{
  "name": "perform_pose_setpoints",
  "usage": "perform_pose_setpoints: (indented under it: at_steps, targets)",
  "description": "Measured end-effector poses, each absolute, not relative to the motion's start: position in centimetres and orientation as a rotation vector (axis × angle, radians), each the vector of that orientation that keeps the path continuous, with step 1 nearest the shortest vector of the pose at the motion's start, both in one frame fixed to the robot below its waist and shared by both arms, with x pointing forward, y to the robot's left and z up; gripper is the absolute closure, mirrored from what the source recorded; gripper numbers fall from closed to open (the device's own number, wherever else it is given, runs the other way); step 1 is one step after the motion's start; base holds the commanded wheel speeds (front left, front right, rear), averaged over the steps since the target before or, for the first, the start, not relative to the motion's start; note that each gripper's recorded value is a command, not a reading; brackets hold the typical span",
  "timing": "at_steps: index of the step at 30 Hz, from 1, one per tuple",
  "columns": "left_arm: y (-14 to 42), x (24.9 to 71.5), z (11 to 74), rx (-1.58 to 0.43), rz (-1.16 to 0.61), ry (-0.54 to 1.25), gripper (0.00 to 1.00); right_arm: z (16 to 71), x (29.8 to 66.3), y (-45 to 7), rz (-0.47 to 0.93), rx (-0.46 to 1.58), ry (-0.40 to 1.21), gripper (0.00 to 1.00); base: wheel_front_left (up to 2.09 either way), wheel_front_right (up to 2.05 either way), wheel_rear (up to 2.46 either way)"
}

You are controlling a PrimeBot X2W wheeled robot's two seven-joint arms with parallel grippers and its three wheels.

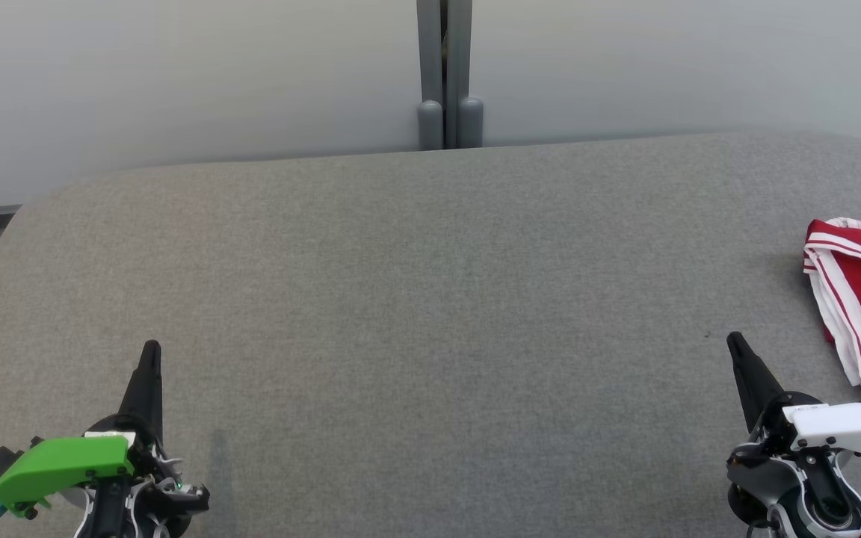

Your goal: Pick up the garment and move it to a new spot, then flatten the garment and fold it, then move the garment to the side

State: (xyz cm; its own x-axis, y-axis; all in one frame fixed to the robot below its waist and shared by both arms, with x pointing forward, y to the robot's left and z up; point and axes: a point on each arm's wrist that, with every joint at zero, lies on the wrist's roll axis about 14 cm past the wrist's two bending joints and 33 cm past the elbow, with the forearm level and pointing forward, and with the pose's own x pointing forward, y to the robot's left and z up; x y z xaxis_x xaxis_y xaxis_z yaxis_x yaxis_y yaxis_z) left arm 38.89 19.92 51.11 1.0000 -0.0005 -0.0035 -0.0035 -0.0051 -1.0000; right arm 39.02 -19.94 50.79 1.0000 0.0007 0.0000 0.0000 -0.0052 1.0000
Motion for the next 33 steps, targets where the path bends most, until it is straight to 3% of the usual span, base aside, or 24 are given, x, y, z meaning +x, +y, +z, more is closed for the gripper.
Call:
perform_pose_setpoints:
  at_steps: [33]
  targets:
    - [19.92, 38.89, 51.11, -1.576, 0.002, 0.003, 1.00, 50.79, 39.02, -19.93, 0.001, 1.576, 0.001, 1.00, 0.00, 0.00, 0.00]
